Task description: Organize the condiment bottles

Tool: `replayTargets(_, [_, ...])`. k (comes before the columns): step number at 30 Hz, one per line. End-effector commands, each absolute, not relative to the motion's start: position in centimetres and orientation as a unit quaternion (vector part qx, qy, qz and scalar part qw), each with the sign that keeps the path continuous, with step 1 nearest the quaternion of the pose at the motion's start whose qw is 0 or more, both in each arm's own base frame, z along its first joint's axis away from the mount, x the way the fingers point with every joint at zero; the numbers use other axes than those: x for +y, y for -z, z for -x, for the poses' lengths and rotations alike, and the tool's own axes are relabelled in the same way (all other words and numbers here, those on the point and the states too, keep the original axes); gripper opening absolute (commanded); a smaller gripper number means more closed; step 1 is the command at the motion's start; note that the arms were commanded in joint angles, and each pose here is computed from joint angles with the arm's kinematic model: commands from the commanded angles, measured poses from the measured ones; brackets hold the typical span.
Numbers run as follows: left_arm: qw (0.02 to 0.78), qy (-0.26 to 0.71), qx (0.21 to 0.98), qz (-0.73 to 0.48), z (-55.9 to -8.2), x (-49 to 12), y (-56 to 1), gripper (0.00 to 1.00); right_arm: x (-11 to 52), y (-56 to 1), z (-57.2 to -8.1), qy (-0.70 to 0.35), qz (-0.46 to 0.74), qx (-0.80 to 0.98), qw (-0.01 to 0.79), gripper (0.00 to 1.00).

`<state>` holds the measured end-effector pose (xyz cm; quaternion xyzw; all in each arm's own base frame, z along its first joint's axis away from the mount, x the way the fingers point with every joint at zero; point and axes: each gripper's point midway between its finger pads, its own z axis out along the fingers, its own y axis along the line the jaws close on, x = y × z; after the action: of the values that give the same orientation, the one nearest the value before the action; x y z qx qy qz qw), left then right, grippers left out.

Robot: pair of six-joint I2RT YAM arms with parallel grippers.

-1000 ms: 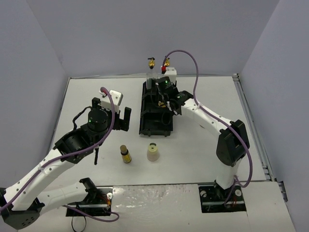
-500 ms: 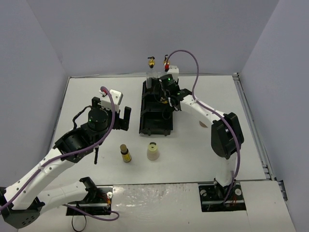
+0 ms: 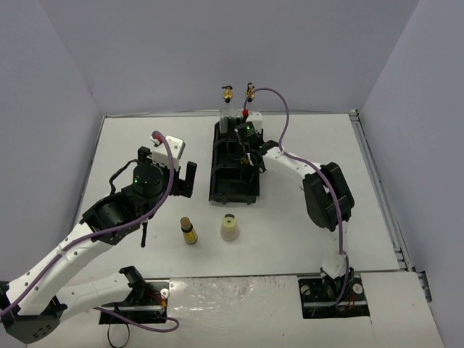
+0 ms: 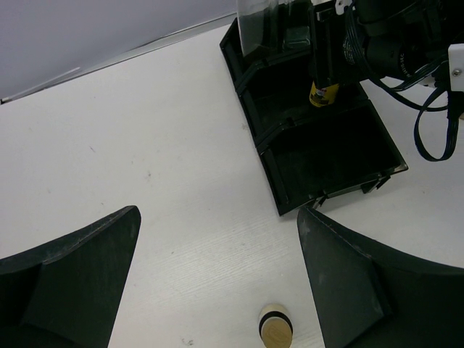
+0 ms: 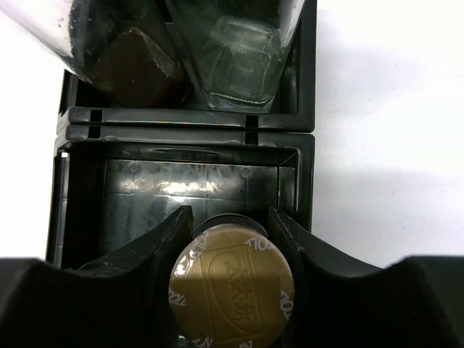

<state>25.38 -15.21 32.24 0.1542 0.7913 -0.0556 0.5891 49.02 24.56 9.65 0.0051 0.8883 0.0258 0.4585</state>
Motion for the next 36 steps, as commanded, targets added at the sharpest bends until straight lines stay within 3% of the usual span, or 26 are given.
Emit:
replayTargets(1, [0.62, 0.065, 0.77, -0.134, -25.5, -14.7, -35.6, 0.86, 24.2, -13.5, -51.4, -0.028, -0.029, 0.851, 0.523, 0.0])
replayTargets(8, [0.62, 0.065, 0.77, -0.134, -25.5, -14.7, -35.7, 0.86, 23.8, -12.1, -51.2, -0.014, -0.024, 0.857, 0.514, 0.02])
replayTargets(13, [0.621, 0.064, 0.77, -0.134, -25.5, -14.6, -35.8, 0.86, 23.6, -12.2, -51.1, -0.013, -0.025, 0.857, 0.514, 0.4])
replayTargets(19, [0.62, 0.063, 0.771, -0.133, -25.5, -14.6, -35.7, 0.86, 23.4, -13.0, -50.9, -0.009, -0.023, 0.856, 0.517, 0.66])
replayTargets(23, [0.621, 0.064, 0.77, -0.132, -25.4, -14.5, -35.8, 0.86, 23.3, -13.7, -50.7, -0.009, -0.023, 0.854, 0.519, 0.72])
replayTargets(36, [0.621, 0.061, 0.77, -0.13, -25.2, -14.1, -36.0, 0.86, 22.8, -19.6, -48.5, -0.015, -0.033, 0.838, 0.544, 0.74])
